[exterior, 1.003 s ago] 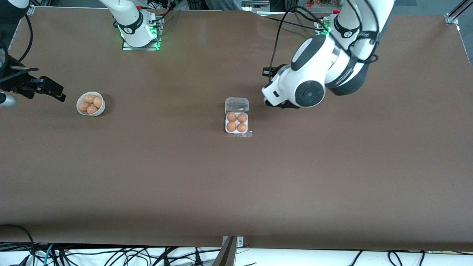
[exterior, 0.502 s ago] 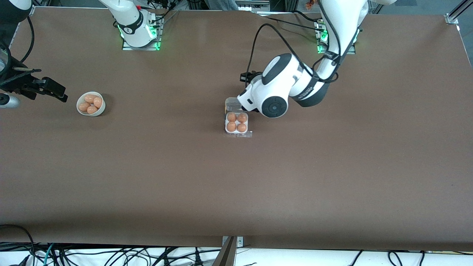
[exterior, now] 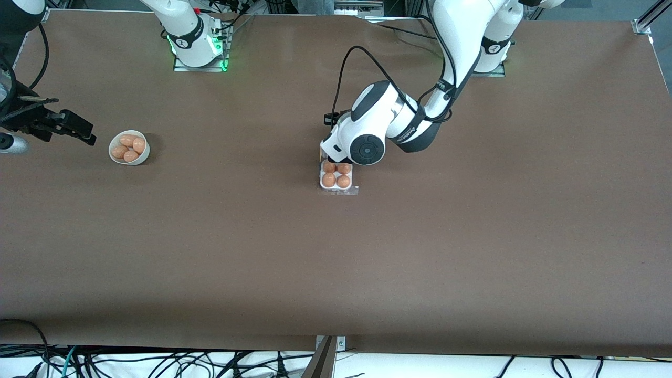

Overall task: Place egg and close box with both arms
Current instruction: 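Fold the clear lid over the eggs with the left gripper and press shut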

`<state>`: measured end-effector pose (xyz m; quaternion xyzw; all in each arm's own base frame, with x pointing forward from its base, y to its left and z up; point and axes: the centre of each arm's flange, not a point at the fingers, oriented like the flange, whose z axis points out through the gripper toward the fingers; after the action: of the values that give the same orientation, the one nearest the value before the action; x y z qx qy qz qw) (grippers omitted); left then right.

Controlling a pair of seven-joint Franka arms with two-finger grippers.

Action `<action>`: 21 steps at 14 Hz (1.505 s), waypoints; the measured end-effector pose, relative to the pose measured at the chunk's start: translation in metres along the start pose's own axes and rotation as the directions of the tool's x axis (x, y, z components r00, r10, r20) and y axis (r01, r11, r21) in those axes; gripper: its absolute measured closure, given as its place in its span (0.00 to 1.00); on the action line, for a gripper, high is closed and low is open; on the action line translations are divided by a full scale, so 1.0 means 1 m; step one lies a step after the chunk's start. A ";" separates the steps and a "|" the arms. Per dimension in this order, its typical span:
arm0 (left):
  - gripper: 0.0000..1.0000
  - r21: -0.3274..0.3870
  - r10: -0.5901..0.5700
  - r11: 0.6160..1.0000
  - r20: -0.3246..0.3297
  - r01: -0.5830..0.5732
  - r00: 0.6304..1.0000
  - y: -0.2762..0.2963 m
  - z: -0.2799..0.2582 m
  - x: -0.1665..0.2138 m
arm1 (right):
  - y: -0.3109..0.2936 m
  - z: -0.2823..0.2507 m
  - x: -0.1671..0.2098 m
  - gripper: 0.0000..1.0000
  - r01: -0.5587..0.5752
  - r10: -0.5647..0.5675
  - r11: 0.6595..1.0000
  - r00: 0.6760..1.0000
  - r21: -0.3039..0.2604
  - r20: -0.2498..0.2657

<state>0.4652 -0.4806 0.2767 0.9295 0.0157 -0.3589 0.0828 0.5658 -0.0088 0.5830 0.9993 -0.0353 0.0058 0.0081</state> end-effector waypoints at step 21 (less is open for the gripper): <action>0.99 -0.087 -0.047 0.996 -0.174 0.032 0.984 -0.002 -0.023 0.039 | 0.000 0.000 0.000 0.00 0.000 0.000 1.000 1.000 0.000 0.001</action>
<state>0.5097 -0.4764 0.2671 0.9528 0.0565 -0.2760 0.1127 0.5660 -0.0087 0.5825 0.9993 -0.0353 0.0053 0.0080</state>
